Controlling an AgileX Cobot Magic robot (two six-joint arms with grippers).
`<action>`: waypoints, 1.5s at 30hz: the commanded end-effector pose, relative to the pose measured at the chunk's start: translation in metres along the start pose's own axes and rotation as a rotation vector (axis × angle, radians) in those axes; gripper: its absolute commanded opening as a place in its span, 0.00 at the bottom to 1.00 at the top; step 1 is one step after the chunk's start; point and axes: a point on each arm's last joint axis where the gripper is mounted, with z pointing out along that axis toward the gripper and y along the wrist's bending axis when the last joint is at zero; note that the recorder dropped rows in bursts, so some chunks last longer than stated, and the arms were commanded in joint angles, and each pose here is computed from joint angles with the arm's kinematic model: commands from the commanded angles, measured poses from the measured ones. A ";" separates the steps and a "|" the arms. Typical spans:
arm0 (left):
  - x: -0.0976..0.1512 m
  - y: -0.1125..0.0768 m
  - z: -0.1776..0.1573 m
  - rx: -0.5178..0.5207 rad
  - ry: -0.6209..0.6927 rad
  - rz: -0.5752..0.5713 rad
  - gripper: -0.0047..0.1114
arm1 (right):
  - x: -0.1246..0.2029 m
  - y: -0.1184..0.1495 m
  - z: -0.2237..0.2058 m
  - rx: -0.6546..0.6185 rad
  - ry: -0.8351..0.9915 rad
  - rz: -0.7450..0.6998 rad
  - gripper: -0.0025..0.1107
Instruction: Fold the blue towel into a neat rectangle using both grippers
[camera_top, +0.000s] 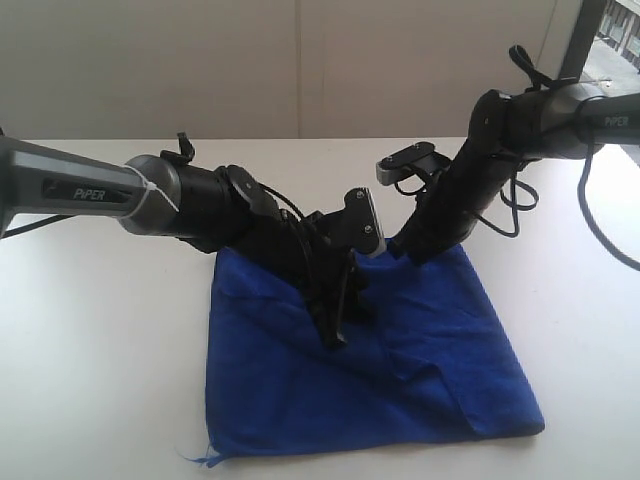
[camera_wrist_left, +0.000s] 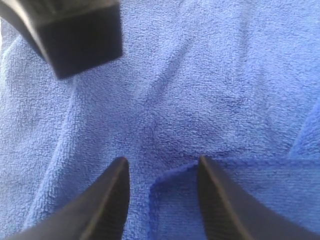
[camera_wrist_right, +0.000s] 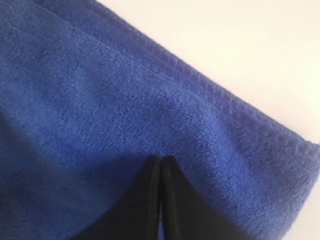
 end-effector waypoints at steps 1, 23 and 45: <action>-0.004 -0.005 0.001 0.045 -0.021 0.009 0.45 | -0.001 -0.004 -0.002 0.005 -0.012 -0.003 0.02; -0.014 -0.010 -0.013 0.099 -0.032 0.056 0.11 | -0.001 -0.004 -0.002 0.009 -0.018 -0.003 0.02; 0.002 -0.003 0.003 0.026 0.029 0.028 0.34 | -0.003 -0.005 -0.002 0.016 -0.032 0.000 0.02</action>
